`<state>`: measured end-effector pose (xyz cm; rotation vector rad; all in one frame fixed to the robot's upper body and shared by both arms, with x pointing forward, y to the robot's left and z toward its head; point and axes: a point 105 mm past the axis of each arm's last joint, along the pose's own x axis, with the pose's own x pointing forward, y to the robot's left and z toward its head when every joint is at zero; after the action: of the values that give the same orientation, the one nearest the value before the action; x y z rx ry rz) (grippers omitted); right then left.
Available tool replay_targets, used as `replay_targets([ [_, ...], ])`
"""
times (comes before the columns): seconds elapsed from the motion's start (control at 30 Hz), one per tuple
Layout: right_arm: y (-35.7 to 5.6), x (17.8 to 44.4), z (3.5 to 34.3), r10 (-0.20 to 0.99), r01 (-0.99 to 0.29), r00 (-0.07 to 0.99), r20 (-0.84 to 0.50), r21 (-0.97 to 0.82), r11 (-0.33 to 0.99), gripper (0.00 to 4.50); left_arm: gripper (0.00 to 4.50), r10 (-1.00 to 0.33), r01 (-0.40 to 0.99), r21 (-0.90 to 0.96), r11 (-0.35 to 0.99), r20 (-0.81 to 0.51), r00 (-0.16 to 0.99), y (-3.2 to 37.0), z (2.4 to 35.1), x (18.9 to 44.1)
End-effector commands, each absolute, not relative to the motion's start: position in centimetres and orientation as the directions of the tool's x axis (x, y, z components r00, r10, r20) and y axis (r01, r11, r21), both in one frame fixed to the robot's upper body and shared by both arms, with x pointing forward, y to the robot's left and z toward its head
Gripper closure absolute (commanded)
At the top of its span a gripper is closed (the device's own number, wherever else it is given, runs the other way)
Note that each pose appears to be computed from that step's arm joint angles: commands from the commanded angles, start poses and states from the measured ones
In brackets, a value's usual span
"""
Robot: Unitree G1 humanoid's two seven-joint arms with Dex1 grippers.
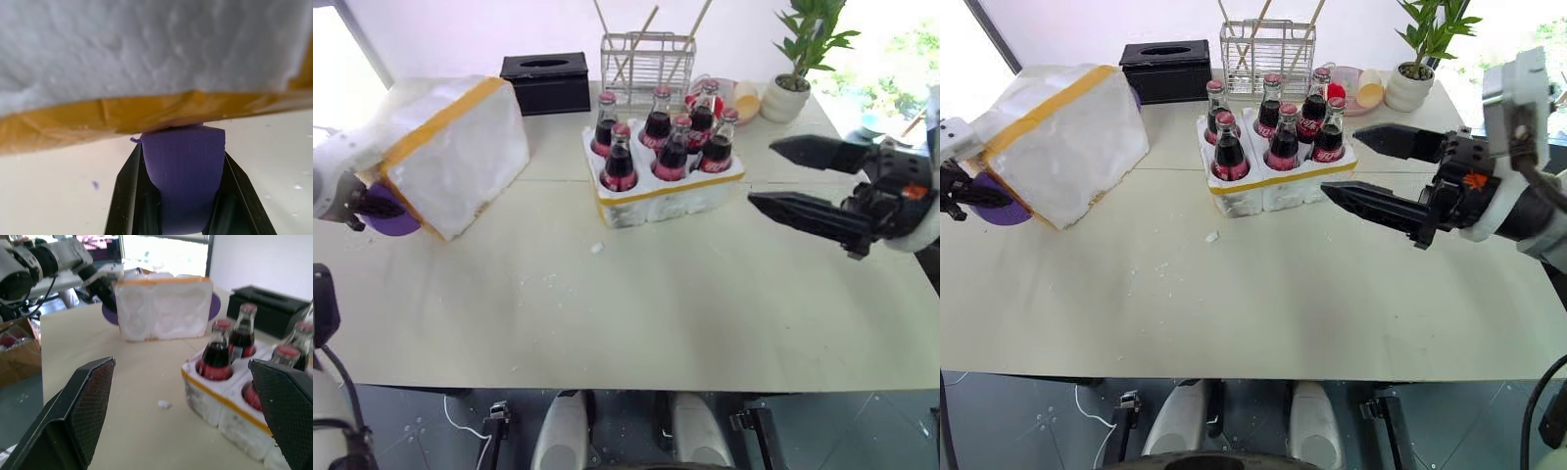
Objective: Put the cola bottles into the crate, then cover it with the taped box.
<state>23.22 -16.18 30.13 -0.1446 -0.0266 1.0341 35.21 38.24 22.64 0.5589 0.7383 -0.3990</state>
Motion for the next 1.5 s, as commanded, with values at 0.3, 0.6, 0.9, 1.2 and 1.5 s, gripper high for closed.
replay_targets([
  [0.3, -18.2, 23.9, 28.4, 0.797, -0.798, 0.597, -0.097, -0.178, 0.576, 0.0, 4.18, -0.285, 0.178, 0.871, 0.458, -0.046, 0.957, 28.8, 33.7, 40.8],
  [0.6, -17.9, 24.8, 28.6, 0.793, -0.788, 0.608, -0.047, -0.156, 0.595, 0.0, 4.18, -0.34, 0.064, 0.992, 0.105, -0.025, 0.94, 17.4, 34.3, 41.2],
  [0.9, -18.1, 24.9, 28.0, 0.769, -0.764, 0.64, -0.013, -0.119, 0.634, 0.0, 4.18, -0.298, 0.086, 0.984, -0.155, -0.13, 0.946, 13.6, 33.1, 39.8],
  [1.2, -18.2, 25.4, 27.6, 0.744, -0.74, 0.667, 0.026, -0.092, 0.666, 0.0, 4.18, -0.296, 0.015, 0.968, -0.251, -0.092, 0.951, 12.4, 35.7, 38.5],
  [1.5, -18.4, 25.9, 27.8, 0.728, -0.724, 0.683, 0.057, -0.081, 0.685, 0.0, 4.18, -0.284, 0.052, 0.95, -0.309, -0.144, 0.948, 12.1, 34.8, 38.9],
])
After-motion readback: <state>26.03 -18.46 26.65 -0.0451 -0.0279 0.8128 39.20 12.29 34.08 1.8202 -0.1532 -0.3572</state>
